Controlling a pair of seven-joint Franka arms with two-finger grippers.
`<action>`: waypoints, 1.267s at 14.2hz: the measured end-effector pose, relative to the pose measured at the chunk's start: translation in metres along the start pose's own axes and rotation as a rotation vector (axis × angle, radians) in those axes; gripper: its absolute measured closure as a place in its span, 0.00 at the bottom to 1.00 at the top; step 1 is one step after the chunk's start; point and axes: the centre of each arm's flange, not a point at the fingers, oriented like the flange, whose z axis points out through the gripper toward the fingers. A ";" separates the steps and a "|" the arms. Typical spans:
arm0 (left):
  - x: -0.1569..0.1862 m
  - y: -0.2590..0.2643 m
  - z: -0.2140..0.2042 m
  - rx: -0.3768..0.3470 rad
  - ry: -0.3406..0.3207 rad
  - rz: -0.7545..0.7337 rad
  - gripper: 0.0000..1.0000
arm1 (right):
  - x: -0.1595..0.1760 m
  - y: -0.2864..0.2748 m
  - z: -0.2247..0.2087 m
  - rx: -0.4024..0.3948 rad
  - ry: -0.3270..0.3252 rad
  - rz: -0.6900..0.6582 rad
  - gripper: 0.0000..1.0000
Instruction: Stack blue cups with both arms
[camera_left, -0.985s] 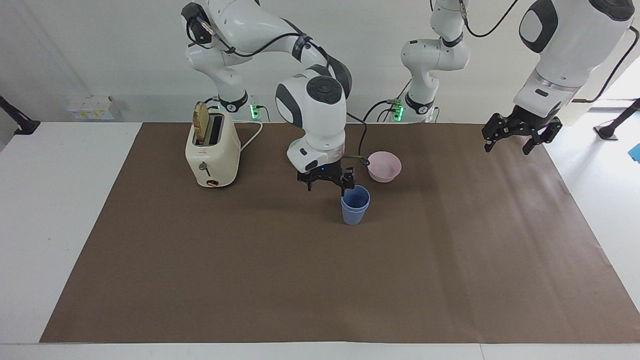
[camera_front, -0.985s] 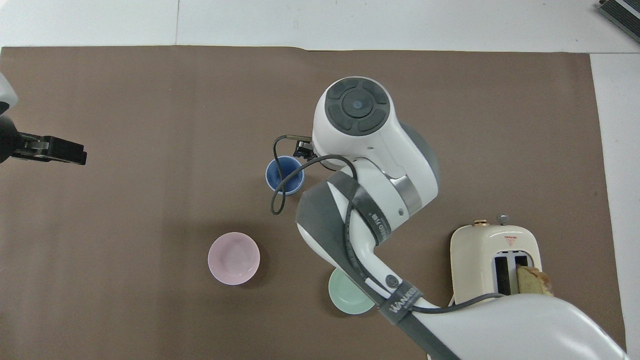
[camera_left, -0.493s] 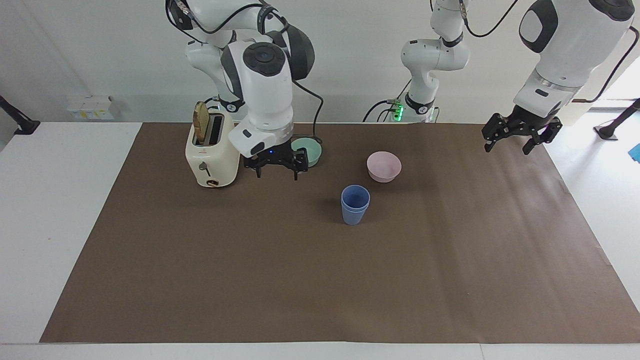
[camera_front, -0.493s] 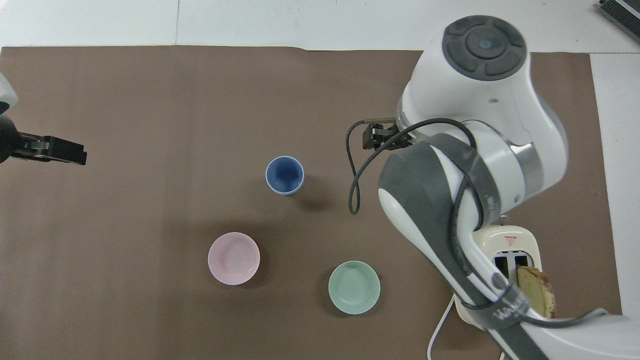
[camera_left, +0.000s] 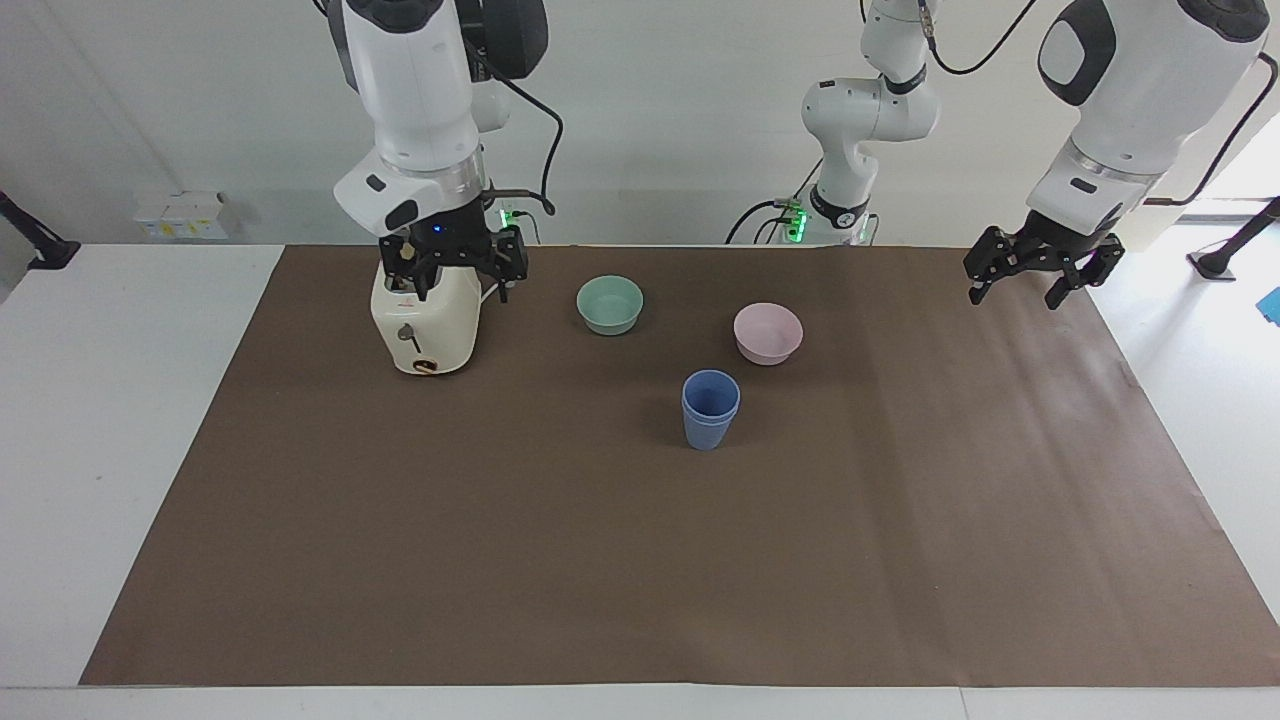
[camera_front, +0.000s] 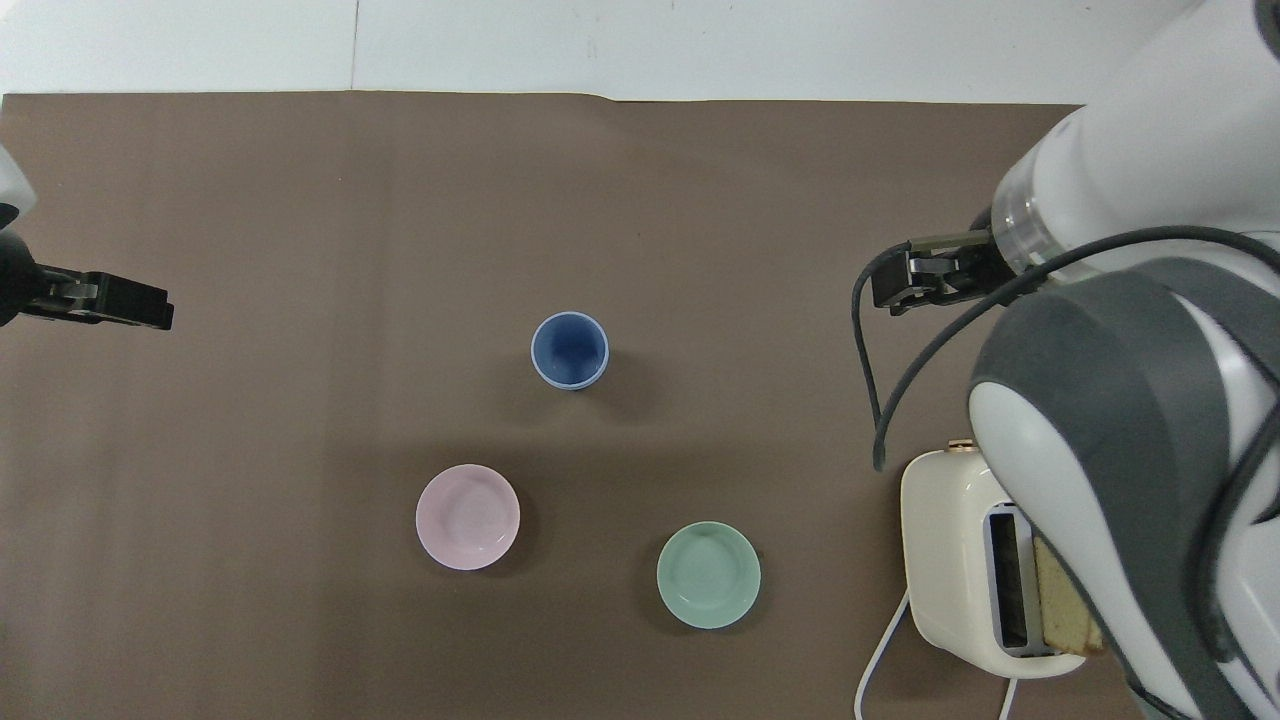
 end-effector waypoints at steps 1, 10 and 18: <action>0.000 0.000 0.000 0.000 0.000 0.000 0.00 | -0.002 0.013 -0.006 0.013 0.005 0.011 0.00; 0.000 0.000 0.000 0.000 0.000 0.000 0.00 | -0.020 0.072 0.013 0.022 -0.039 0.045 0.00; 0.000 0.000 0.000 0.000 0.000 0.000 0.00 | -0.024 0.113 0.026 0.014 -0.011 0.062 0.00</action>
